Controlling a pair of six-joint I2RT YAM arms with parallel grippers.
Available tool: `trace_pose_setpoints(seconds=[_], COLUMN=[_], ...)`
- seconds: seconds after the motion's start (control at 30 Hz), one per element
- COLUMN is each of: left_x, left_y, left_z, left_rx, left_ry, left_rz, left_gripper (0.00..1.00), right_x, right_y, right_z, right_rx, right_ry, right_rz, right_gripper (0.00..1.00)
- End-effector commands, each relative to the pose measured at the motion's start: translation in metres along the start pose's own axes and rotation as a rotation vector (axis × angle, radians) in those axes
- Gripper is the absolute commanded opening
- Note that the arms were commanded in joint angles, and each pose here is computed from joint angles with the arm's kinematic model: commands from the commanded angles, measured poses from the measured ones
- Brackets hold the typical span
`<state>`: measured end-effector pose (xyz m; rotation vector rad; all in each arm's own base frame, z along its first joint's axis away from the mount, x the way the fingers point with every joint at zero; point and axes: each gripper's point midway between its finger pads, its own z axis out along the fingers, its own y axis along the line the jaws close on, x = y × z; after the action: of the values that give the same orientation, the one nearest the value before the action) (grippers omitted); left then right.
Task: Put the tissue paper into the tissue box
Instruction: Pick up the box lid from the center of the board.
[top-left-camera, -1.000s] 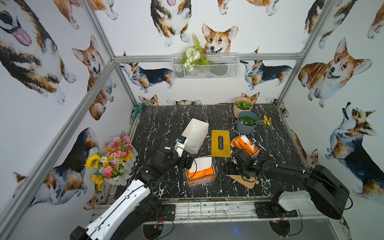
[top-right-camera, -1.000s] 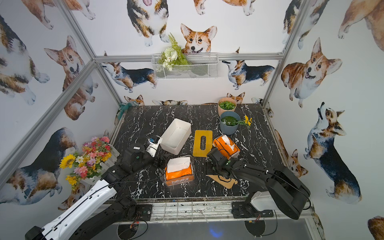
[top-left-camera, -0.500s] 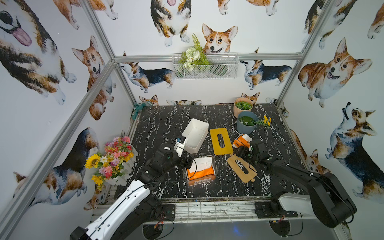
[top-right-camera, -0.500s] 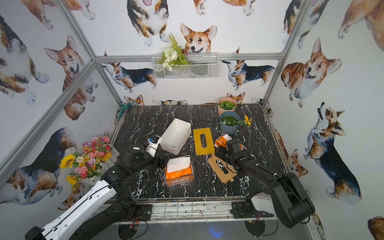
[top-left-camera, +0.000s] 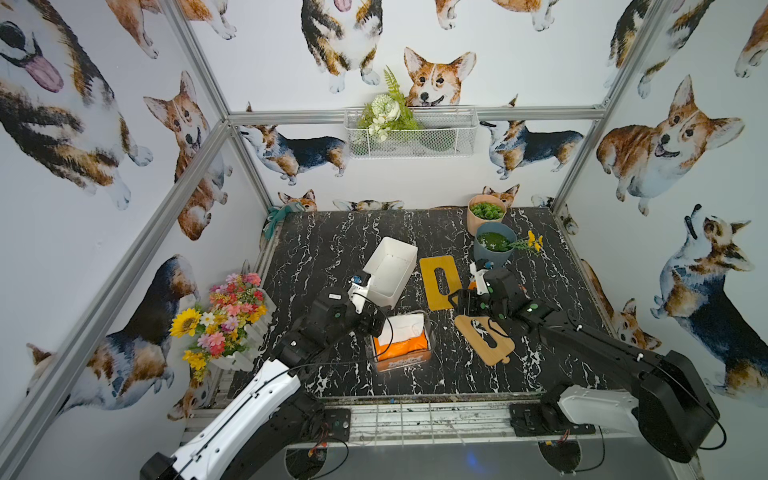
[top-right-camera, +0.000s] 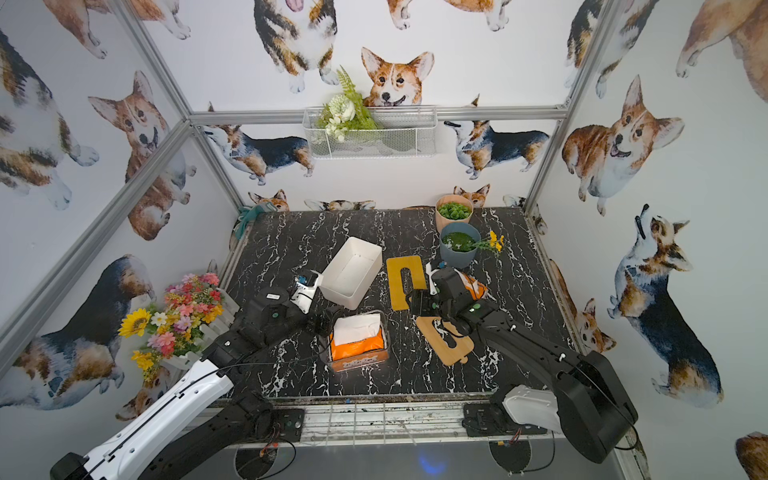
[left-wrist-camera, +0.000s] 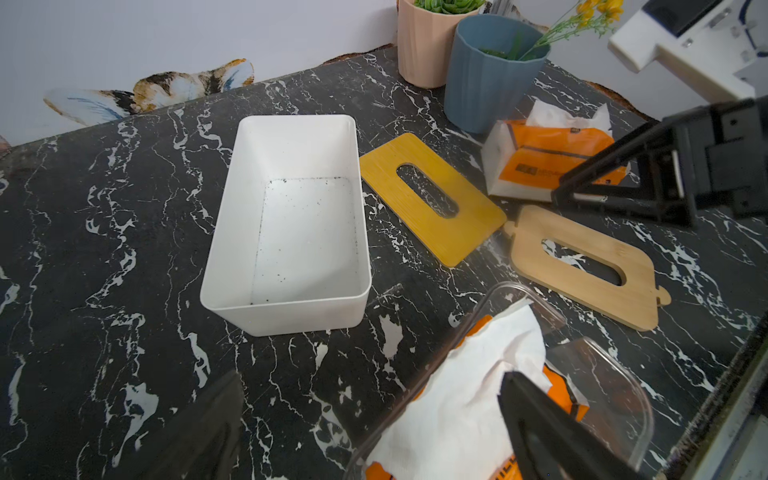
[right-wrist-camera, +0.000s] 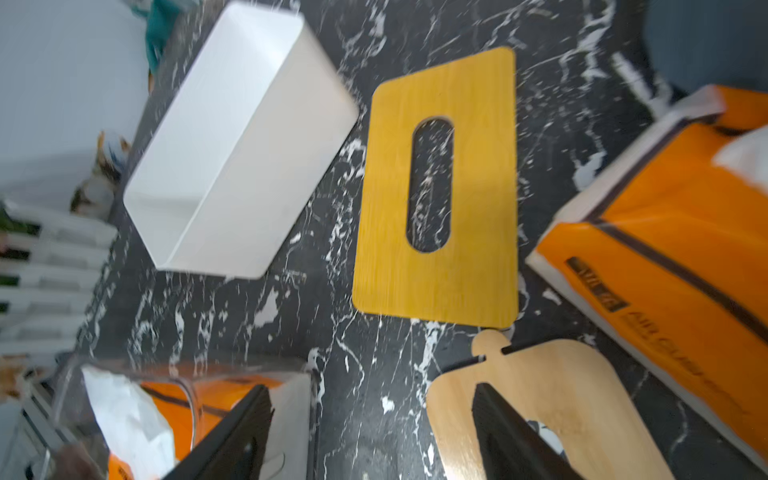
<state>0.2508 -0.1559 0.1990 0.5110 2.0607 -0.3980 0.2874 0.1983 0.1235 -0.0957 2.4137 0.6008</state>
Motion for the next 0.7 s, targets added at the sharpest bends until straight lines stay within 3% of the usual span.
trace_pose_setpoints(seconds=[0.0, 0.23, 0.67], left_x=[-0.002, -0.004, -0.004], left_y=[0.010, 0.013, 0.011], left_z=[-0.003, -0.004, -0.005], left_rx=[-0.059, -0.076, -0.066], left_ry=[-0.013, -0.024, -0.025], left_rz=[0.001, 0.002, 0.008], left_gripper=[1.00, 1.00, 1.00], right_x=[0.038, 0.078, 0.090], right_y=[-0.015, -0.032, -0.051], right_z=[0.005, 0.026, 0.025], right_rx=[0.121, 0.264, 0.392], right_ry=[0.153, 0.334, 0.411], right_rz=[-0.166, -0.270, -0.311], right_gripper=[0.78, 0.72, 0.70])
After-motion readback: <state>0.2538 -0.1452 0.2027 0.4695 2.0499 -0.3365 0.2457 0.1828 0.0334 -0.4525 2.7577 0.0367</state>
